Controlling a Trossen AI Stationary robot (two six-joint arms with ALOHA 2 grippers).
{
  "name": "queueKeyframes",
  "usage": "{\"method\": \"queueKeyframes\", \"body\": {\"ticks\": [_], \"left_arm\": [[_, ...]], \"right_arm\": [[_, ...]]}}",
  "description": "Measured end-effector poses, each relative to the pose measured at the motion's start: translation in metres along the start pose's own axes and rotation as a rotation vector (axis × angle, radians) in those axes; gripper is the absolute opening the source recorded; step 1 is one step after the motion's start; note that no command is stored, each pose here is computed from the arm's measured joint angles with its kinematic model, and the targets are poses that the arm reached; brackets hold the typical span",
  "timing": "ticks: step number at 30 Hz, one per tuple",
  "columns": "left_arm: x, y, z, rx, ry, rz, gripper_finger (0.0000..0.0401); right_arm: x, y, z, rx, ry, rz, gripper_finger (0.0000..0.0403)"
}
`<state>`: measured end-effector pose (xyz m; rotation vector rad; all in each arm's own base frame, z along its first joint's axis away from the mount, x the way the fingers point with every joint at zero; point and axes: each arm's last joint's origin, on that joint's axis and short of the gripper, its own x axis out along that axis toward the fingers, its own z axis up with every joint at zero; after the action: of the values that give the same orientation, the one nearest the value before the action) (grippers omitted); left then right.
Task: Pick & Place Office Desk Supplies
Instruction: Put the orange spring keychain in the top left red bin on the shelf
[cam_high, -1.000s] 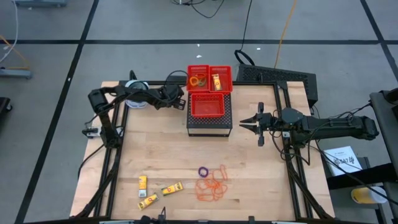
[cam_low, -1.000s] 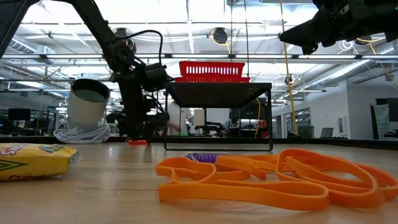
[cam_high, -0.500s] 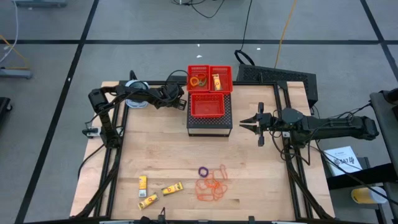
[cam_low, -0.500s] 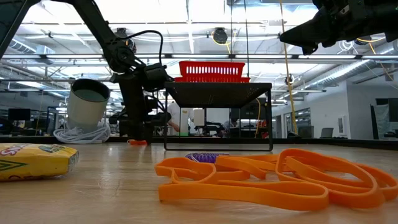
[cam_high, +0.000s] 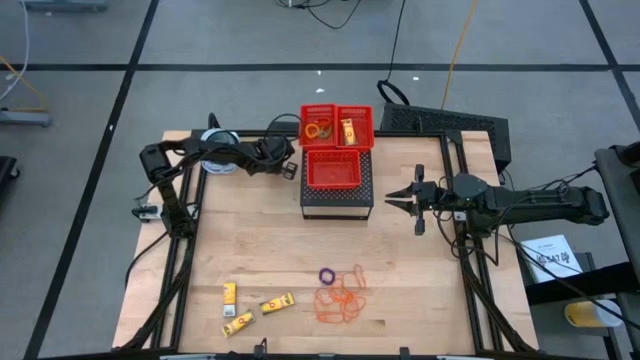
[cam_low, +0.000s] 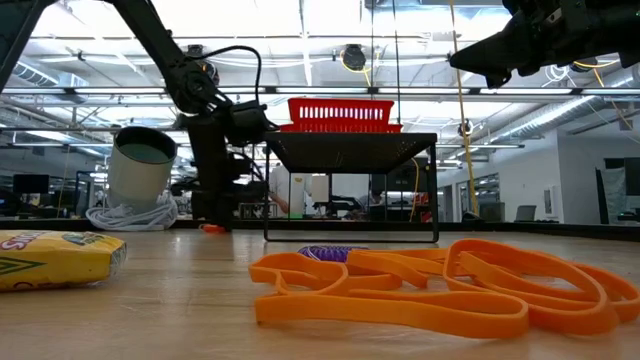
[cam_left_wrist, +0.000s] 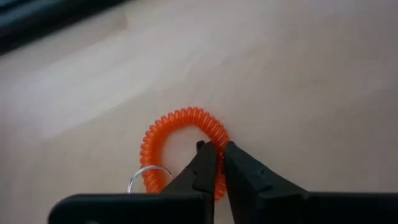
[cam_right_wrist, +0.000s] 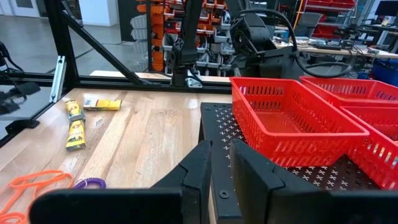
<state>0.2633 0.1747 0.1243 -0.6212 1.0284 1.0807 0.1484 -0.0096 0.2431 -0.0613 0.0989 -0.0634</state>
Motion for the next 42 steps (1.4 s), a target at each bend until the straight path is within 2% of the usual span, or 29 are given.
{"method": "queueKeyframes", "body": {"ticks": [3, 7, 11, 19, 25, 32, 38, 42], "left_arm": [[-0.016, 0.002, 0.001, -0.001, -0.011, -0.024, 0.0009], [-0.040, 0.002, 0.008, -0.020, -0.093, -0.074, 0.0011], [-0.054, 0.002, 0.009, -0.020, -0.133, -0.082, 0.0020], [-0.086, -0.002, 0.011, -0.026, -0.251, -0.155, 0.0006], [-0.121, -0.003, 0.016, -0.044, -0.432, -0.208, 0.0018], [-0.163, -0.010, 0.027, -0.027, -0.705, -0.358, 0.0007], [-0.185, -0.019, 0.035, -0.034, -0.904, -0.466, 0.0024], [-0.189, -0.021, 0.036, -0.043, -0.945, -0.492, 0.0015]], "right_arm": [[0.000, 0.000, 0.000, 0.000, 0.000, 0.000, 0.0050], [0.000, 0.000, 0.000, 0.000, 0.000, 0.000, 0.0050], [0.000, 0.000, 0.000, 0.000, 0.000, 0.000, 0.0050], [0.000, 0.000, 0.000, 0.000, -0.001, 0.000, 0.0050], [0.000, 0.000, 0.000, 0.000, -0.002, 0.000, 0.0050], [0.000, 0.000, 0.000, 0.000, -0.001, 0.000, 0.0050], [0.000, 0.000, 0.000, 0.000, -0.001, 0.000, 0.0050], [0.000, 0.000, 0.000, 0.000, -0.001, -0.001, 0.0050]]}}
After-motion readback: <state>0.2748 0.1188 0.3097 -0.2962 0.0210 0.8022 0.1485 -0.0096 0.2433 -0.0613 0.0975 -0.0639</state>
